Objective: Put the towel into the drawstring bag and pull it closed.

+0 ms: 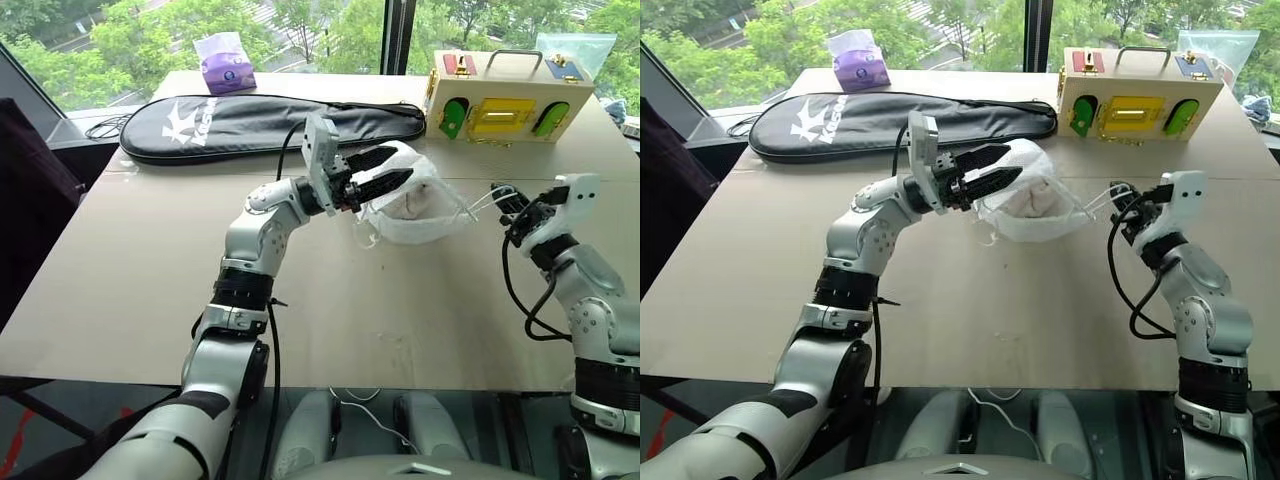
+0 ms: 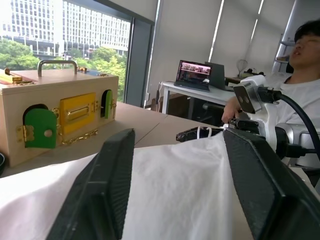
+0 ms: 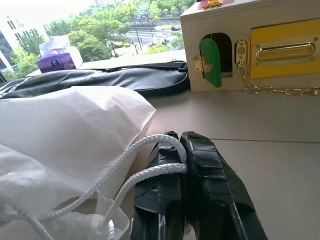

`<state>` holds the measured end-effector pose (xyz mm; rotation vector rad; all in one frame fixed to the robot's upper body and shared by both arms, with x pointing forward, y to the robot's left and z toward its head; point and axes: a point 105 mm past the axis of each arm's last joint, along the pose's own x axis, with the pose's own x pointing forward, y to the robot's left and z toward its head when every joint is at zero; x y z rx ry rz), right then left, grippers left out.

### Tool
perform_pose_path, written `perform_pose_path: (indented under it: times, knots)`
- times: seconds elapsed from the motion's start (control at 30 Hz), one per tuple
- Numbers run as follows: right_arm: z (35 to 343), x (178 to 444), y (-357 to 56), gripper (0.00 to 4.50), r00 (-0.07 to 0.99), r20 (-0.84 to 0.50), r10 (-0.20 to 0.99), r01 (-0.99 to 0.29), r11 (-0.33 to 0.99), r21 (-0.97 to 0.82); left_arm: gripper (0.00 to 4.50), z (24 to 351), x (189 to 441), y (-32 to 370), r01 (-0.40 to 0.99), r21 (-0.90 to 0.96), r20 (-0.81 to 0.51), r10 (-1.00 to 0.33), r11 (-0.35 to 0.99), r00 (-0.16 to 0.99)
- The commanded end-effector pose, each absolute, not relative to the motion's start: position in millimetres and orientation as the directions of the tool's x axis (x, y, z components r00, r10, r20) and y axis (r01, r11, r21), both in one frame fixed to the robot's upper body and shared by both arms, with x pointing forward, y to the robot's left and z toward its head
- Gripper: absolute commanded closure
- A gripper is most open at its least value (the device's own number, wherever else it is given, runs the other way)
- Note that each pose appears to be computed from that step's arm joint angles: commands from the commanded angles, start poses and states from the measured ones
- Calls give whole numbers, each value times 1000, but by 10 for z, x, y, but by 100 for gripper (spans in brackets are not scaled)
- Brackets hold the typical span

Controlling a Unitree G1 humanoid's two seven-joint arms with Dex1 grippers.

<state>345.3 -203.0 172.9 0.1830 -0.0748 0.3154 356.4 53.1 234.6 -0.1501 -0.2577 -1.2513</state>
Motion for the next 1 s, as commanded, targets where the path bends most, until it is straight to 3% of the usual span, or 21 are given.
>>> perform_pose_path:
  times: [0.03,0.33,0.6,0.77,0.87,1.0]
  knots:
    - [1804,3421,-2028,450,950,111,292,-307,937,166,26,2664,3467,817,943,14,367,-879,333,305]
    - [1811,3473,-1999,450,951,109,290,-307,933,188,26,1945,3142,924,952,49,58,-953,301,298]
    - [1825,3465,-1958,450,944,119,307,-325,924,199,26,1568,3236,693,923,141,10,-933,359,361]
    - [1843,3448,-1984,450,946,123,299,-319,927,200,26,1391,3194,594,931,159,-28,-941,328,337]
    - [1850,3443,-2000,450,947,123,295,-315,928,200,98,1353,3214,610,924,159,-27,-934,349,357]
    - [1840,3446,-1993,450,947,118,299,-317,927,200,270,1267,3188,629,922,157,-48,-929,355,366]
